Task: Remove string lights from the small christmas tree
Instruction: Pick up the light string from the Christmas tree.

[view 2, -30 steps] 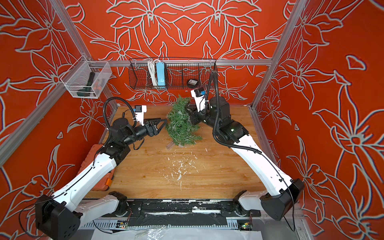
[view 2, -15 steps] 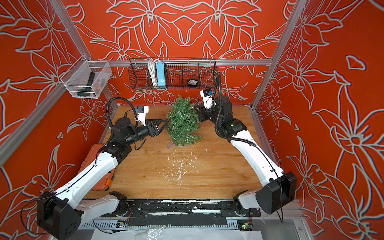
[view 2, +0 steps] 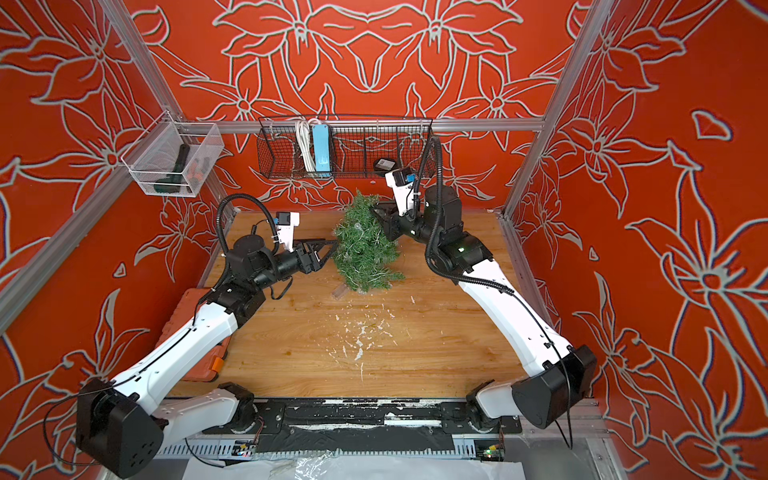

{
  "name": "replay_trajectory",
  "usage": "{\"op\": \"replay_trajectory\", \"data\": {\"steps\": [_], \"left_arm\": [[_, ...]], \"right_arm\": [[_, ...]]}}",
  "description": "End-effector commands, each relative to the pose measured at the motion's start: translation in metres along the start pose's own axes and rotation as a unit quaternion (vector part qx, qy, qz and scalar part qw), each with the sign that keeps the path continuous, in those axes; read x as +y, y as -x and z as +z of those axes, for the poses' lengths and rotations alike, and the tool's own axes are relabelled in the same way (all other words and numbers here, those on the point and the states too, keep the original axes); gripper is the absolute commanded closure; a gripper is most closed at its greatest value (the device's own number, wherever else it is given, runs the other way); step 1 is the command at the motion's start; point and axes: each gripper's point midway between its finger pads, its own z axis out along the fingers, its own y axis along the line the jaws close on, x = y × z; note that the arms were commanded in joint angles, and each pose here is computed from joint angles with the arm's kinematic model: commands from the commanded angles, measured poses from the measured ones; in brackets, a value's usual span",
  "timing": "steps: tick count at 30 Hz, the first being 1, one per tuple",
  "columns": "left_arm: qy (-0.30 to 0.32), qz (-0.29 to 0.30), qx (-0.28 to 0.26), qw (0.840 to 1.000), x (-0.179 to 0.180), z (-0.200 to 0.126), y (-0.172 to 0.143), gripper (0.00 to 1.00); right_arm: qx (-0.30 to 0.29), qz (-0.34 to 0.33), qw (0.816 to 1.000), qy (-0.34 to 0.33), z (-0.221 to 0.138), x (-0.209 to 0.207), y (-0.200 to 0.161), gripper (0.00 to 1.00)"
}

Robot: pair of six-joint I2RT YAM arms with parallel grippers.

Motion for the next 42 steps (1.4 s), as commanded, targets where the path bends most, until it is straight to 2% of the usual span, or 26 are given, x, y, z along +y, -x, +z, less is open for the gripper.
{"op": "replay_trajectory", "data": {"steps": [1,14,24,28,32,37,42], "left_arm": [[-0.007,0.018,-0.012,1.0,-0.008,0.0,0.01,0.22],[-0.006,0.036,-0.006,0.999,-0.008,0.006,0.006,0.21],[-0.024,0.066,-0.014,0.997,-0.033,-0.005,-0.004,0.21],[-0.006,0.079,-0.01,0.997,-0.039,-0.005,-0.011,0.22],[0.018,0.075,-0.005,0.997,-0.034,-0.005,-0.017,0.24],[0.012,0.064,-0.005,0.998,-0.036,-0.009,-0.028,0.24],[0.016,0.062,-0.01,0.998,-0.035,-0.008,-0.025,0.27]], "right_arm": [[-0.027,-0.004,0.999,0.032,-0.008,0.023,0.022,1.0],[-0.039,0.011,0.995,0.086,-0.017,0.064,0.041,1.0],[-0.056,0.012,0.994,0.095,-0.02,0.091,0.056,1.0],[-0.066,0.01,0.992,0.103,-0.022,0.104,0.064,1.0],[-0.071,0.009,0.991,0.111,-0.024,0.115,0.068,1.0],[-0.074,0.008,0.989,0.124,-0.028,0.131,0.071,1.0],[-0.076,0.01,0.986,0.145,-0.035,0.149,0.071,1.0]]}}
